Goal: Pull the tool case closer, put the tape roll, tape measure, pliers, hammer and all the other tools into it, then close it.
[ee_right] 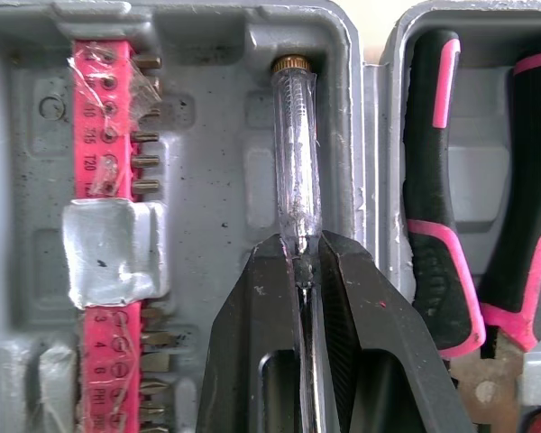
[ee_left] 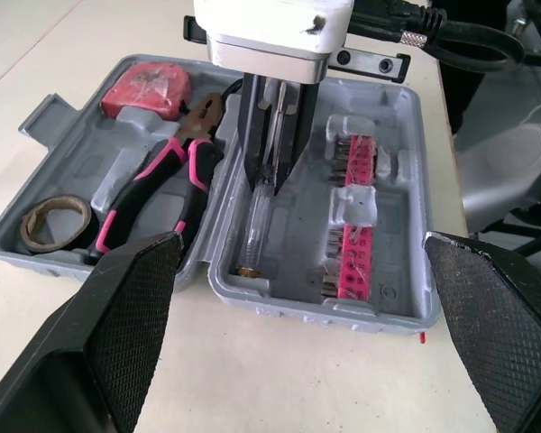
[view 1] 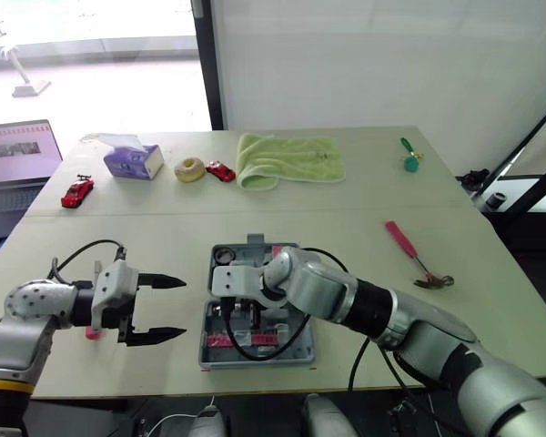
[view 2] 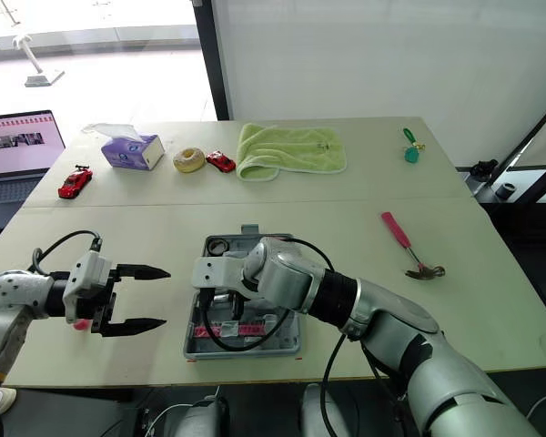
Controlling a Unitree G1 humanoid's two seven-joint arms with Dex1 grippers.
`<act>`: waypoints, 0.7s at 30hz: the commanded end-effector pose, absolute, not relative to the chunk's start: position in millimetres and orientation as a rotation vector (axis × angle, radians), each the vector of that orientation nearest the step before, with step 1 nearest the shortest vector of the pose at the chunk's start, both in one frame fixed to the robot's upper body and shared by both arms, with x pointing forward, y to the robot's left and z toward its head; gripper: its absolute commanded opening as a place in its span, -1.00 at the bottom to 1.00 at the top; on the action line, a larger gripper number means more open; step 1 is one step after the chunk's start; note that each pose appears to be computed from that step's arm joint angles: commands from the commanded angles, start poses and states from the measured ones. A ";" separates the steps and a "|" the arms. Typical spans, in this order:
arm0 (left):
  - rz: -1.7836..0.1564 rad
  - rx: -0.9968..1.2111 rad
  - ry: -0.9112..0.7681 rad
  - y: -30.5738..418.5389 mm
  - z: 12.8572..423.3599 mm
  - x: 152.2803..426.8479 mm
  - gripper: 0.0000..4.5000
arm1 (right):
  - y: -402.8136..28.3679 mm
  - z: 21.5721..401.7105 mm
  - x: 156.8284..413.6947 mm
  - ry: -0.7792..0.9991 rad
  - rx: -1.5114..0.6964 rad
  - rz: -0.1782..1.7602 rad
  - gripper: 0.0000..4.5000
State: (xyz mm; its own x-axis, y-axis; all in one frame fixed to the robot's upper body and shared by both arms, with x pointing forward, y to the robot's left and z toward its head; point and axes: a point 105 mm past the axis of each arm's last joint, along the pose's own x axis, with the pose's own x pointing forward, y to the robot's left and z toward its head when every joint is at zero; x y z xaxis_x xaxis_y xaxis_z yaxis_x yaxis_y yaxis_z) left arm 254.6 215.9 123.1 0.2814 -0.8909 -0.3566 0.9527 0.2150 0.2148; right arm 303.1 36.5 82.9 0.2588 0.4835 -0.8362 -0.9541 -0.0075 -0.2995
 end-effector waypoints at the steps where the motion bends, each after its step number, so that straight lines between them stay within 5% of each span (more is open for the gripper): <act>1: -1.281 0.457 0.141 217.7 134.5 254.5 1.00 | 43.9 85.6 302.2 0.551 -1.008 1.263 -1.00; 14: -1.259 0.409 0.135 216.8 134.1 258.7 1.00 | 45.2 85.9 299.7 0.537 -1.024 1.280 -1.00; 20: -1.266 0.402 0.133 213.3 134.4 258.5 1.00 | 49.4 94.3 296.8 0.518 -0.999 1.284 0.17; 21: -1.265 0.402 0.134 213.5 134.3 258.9 1.00 | 50.0 96.0 297.0 0.515 -0.990 1.281 0.17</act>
